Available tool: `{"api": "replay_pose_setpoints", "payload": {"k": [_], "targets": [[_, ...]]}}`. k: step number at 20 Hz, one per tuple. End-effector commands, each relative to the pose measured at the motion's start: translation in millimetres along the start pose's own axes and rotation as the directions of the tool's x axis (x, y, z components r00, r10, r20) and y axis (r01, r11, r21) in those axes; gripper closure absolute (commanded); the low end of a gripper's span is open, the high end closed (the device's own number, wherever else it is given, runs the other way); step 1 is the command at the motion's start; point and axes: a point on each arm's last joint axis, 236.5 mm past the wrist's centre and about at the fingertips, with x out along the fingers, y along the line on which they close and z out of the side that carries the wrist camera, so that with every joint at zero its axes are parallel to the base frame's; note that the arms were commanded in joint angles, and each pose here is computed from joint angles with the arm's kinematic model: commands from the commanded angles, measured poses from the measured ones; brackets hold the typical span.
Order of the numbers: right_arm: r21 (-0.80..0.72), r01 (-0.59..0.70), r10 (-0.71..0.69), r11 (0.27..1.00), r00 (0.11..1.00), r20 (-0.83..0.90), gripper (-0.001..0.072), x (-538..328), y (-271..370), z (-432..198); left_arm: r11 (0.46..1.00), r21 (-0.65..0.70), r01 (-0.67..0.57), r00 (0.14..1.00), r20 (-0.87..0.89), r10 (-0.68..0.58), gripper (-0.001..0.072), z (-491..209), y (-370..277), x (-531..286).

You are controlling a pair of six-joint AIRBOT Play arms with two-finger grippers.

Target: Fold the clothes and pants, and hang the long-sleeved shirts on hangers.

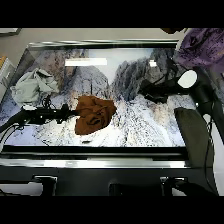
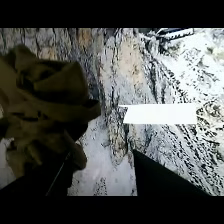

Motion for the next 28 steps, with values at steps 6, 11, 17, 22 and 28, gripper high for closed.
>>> {"api": "replay_pose_setpoints", "payload": {"k": [6,11,17,22,28], "targets": [[0.181,-0.205,0.25,0.962,0.927,-0.279,0.0224,117.9,9.1,-36.1,0.999,0.03,0.019,1.0,0.015,-0.019,0.0694,11.0,-13.2,-5.2],[0.145,-0.204,0.243,0.968,0.909,-0.339,0.0225,168.6,25.3,-75.9,0.999,0.031,0.018,1.0,0.016,-0.019,0.0694,11.4,-13.0,-5.1],[0.231,-0.284,0.346,0.93,0.889,-0.299,0.0258,194.7,44.8,-76.1,0.999,0.033,0.011,1.0,0.026,-0.012,0.0695,13.7,-11.3,-5.0],[0.134,-0.326,0.35,0.936,0.901,-0.256,0.0683,190.1,49.0,-64.6,0.998,0.06,0.011,0.999,0.03,-0.013,0.0696,15.8,-14.8,-7.4],[-0.124,-0.273,0.267,0.954,0.962,-0.056,0.0685,110.3,69.2,-15.9,0.939,0.345,-0.003,0.984,0.166,-0.058,0.0698,55.6,-99.0,-69.5]]}}
